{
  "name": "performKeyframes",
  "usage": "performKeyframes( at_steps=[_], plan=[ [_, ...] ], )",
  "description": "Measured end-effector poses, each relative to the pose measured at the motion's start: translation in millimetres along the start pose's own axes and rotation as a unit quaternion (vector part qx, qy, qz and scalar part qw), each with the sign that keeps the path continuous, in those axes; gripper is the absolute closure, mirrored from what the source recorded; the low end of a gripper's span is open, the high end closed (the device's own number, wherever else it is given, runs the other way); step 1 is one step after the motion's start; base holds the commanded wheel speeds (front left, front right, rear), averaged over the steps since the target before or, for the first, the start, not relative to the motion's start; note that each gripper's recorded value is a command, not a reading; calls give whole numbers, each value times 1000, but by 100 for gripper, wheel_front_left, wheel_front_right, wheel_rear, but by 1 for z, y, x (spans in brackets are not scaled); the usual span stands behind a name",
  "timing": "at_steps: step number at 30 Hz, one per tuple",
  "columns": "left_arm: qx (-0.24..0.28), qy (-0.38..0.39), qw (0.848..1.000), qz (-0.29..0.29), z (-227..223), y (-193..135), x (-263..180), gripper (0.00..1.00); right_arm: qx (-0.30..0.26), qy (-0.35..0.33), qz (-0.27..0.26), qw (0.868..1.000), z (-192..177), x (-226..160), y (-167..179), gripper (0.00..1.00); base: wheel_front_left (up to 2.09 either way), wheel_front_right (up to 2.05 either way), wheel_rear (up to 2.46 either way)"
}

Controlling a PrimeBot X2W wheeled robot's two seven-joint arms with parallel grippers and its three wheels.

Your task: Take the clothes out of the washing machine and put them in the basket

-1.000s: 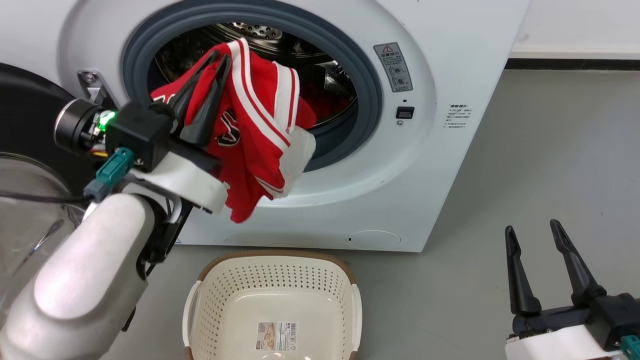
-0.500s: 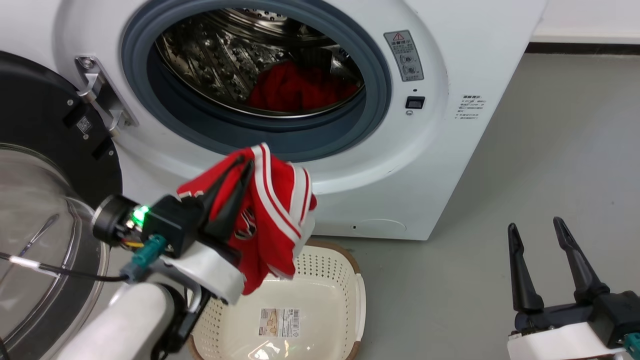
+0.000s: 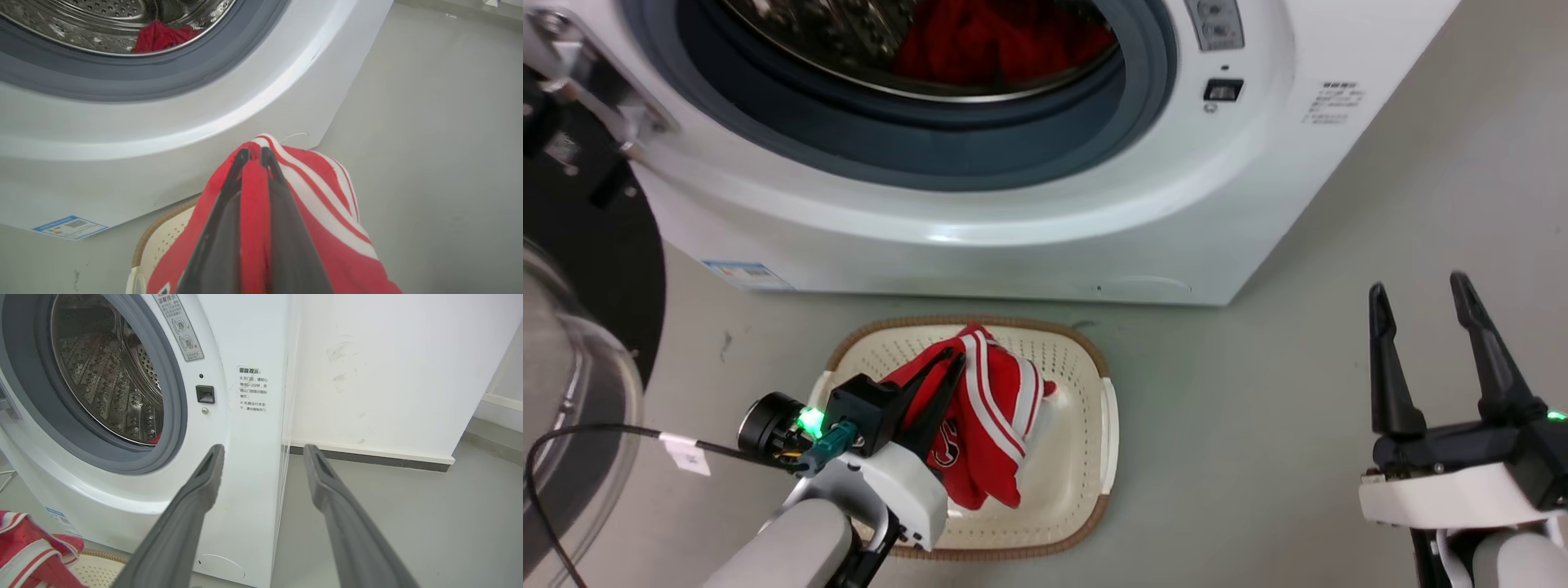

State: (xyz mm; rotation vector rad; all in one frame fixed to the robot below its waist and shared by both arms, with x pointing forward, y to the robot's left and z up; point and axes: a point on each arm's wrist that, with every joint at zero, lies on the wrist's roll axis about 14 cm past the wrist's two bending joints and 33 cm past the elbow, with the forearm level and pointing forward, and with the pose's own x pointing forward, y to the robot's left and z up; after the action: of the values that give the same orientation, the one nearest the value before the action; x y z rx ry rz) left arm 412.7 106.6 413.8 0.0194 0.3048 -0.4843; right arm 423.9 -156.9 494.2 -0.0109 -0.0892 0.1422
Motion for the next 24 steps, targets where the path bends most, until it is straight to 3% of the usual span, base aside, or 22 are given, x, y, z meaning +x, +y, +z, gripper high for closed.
performKeyframes(
  at_steps=[10, 24],
  plan=[
    [-23, 143, 989, -26, -111, 10, 45, 100, -2, 37, -24, 999, -44, 26, -21, 0, 0, 0, 0],
    [-13, 325, 944, -55, -244, 12, 82, 100, -9, 100, -58, 993, -106, 31, -51, 0, 0, 0, 0]
  ],
)
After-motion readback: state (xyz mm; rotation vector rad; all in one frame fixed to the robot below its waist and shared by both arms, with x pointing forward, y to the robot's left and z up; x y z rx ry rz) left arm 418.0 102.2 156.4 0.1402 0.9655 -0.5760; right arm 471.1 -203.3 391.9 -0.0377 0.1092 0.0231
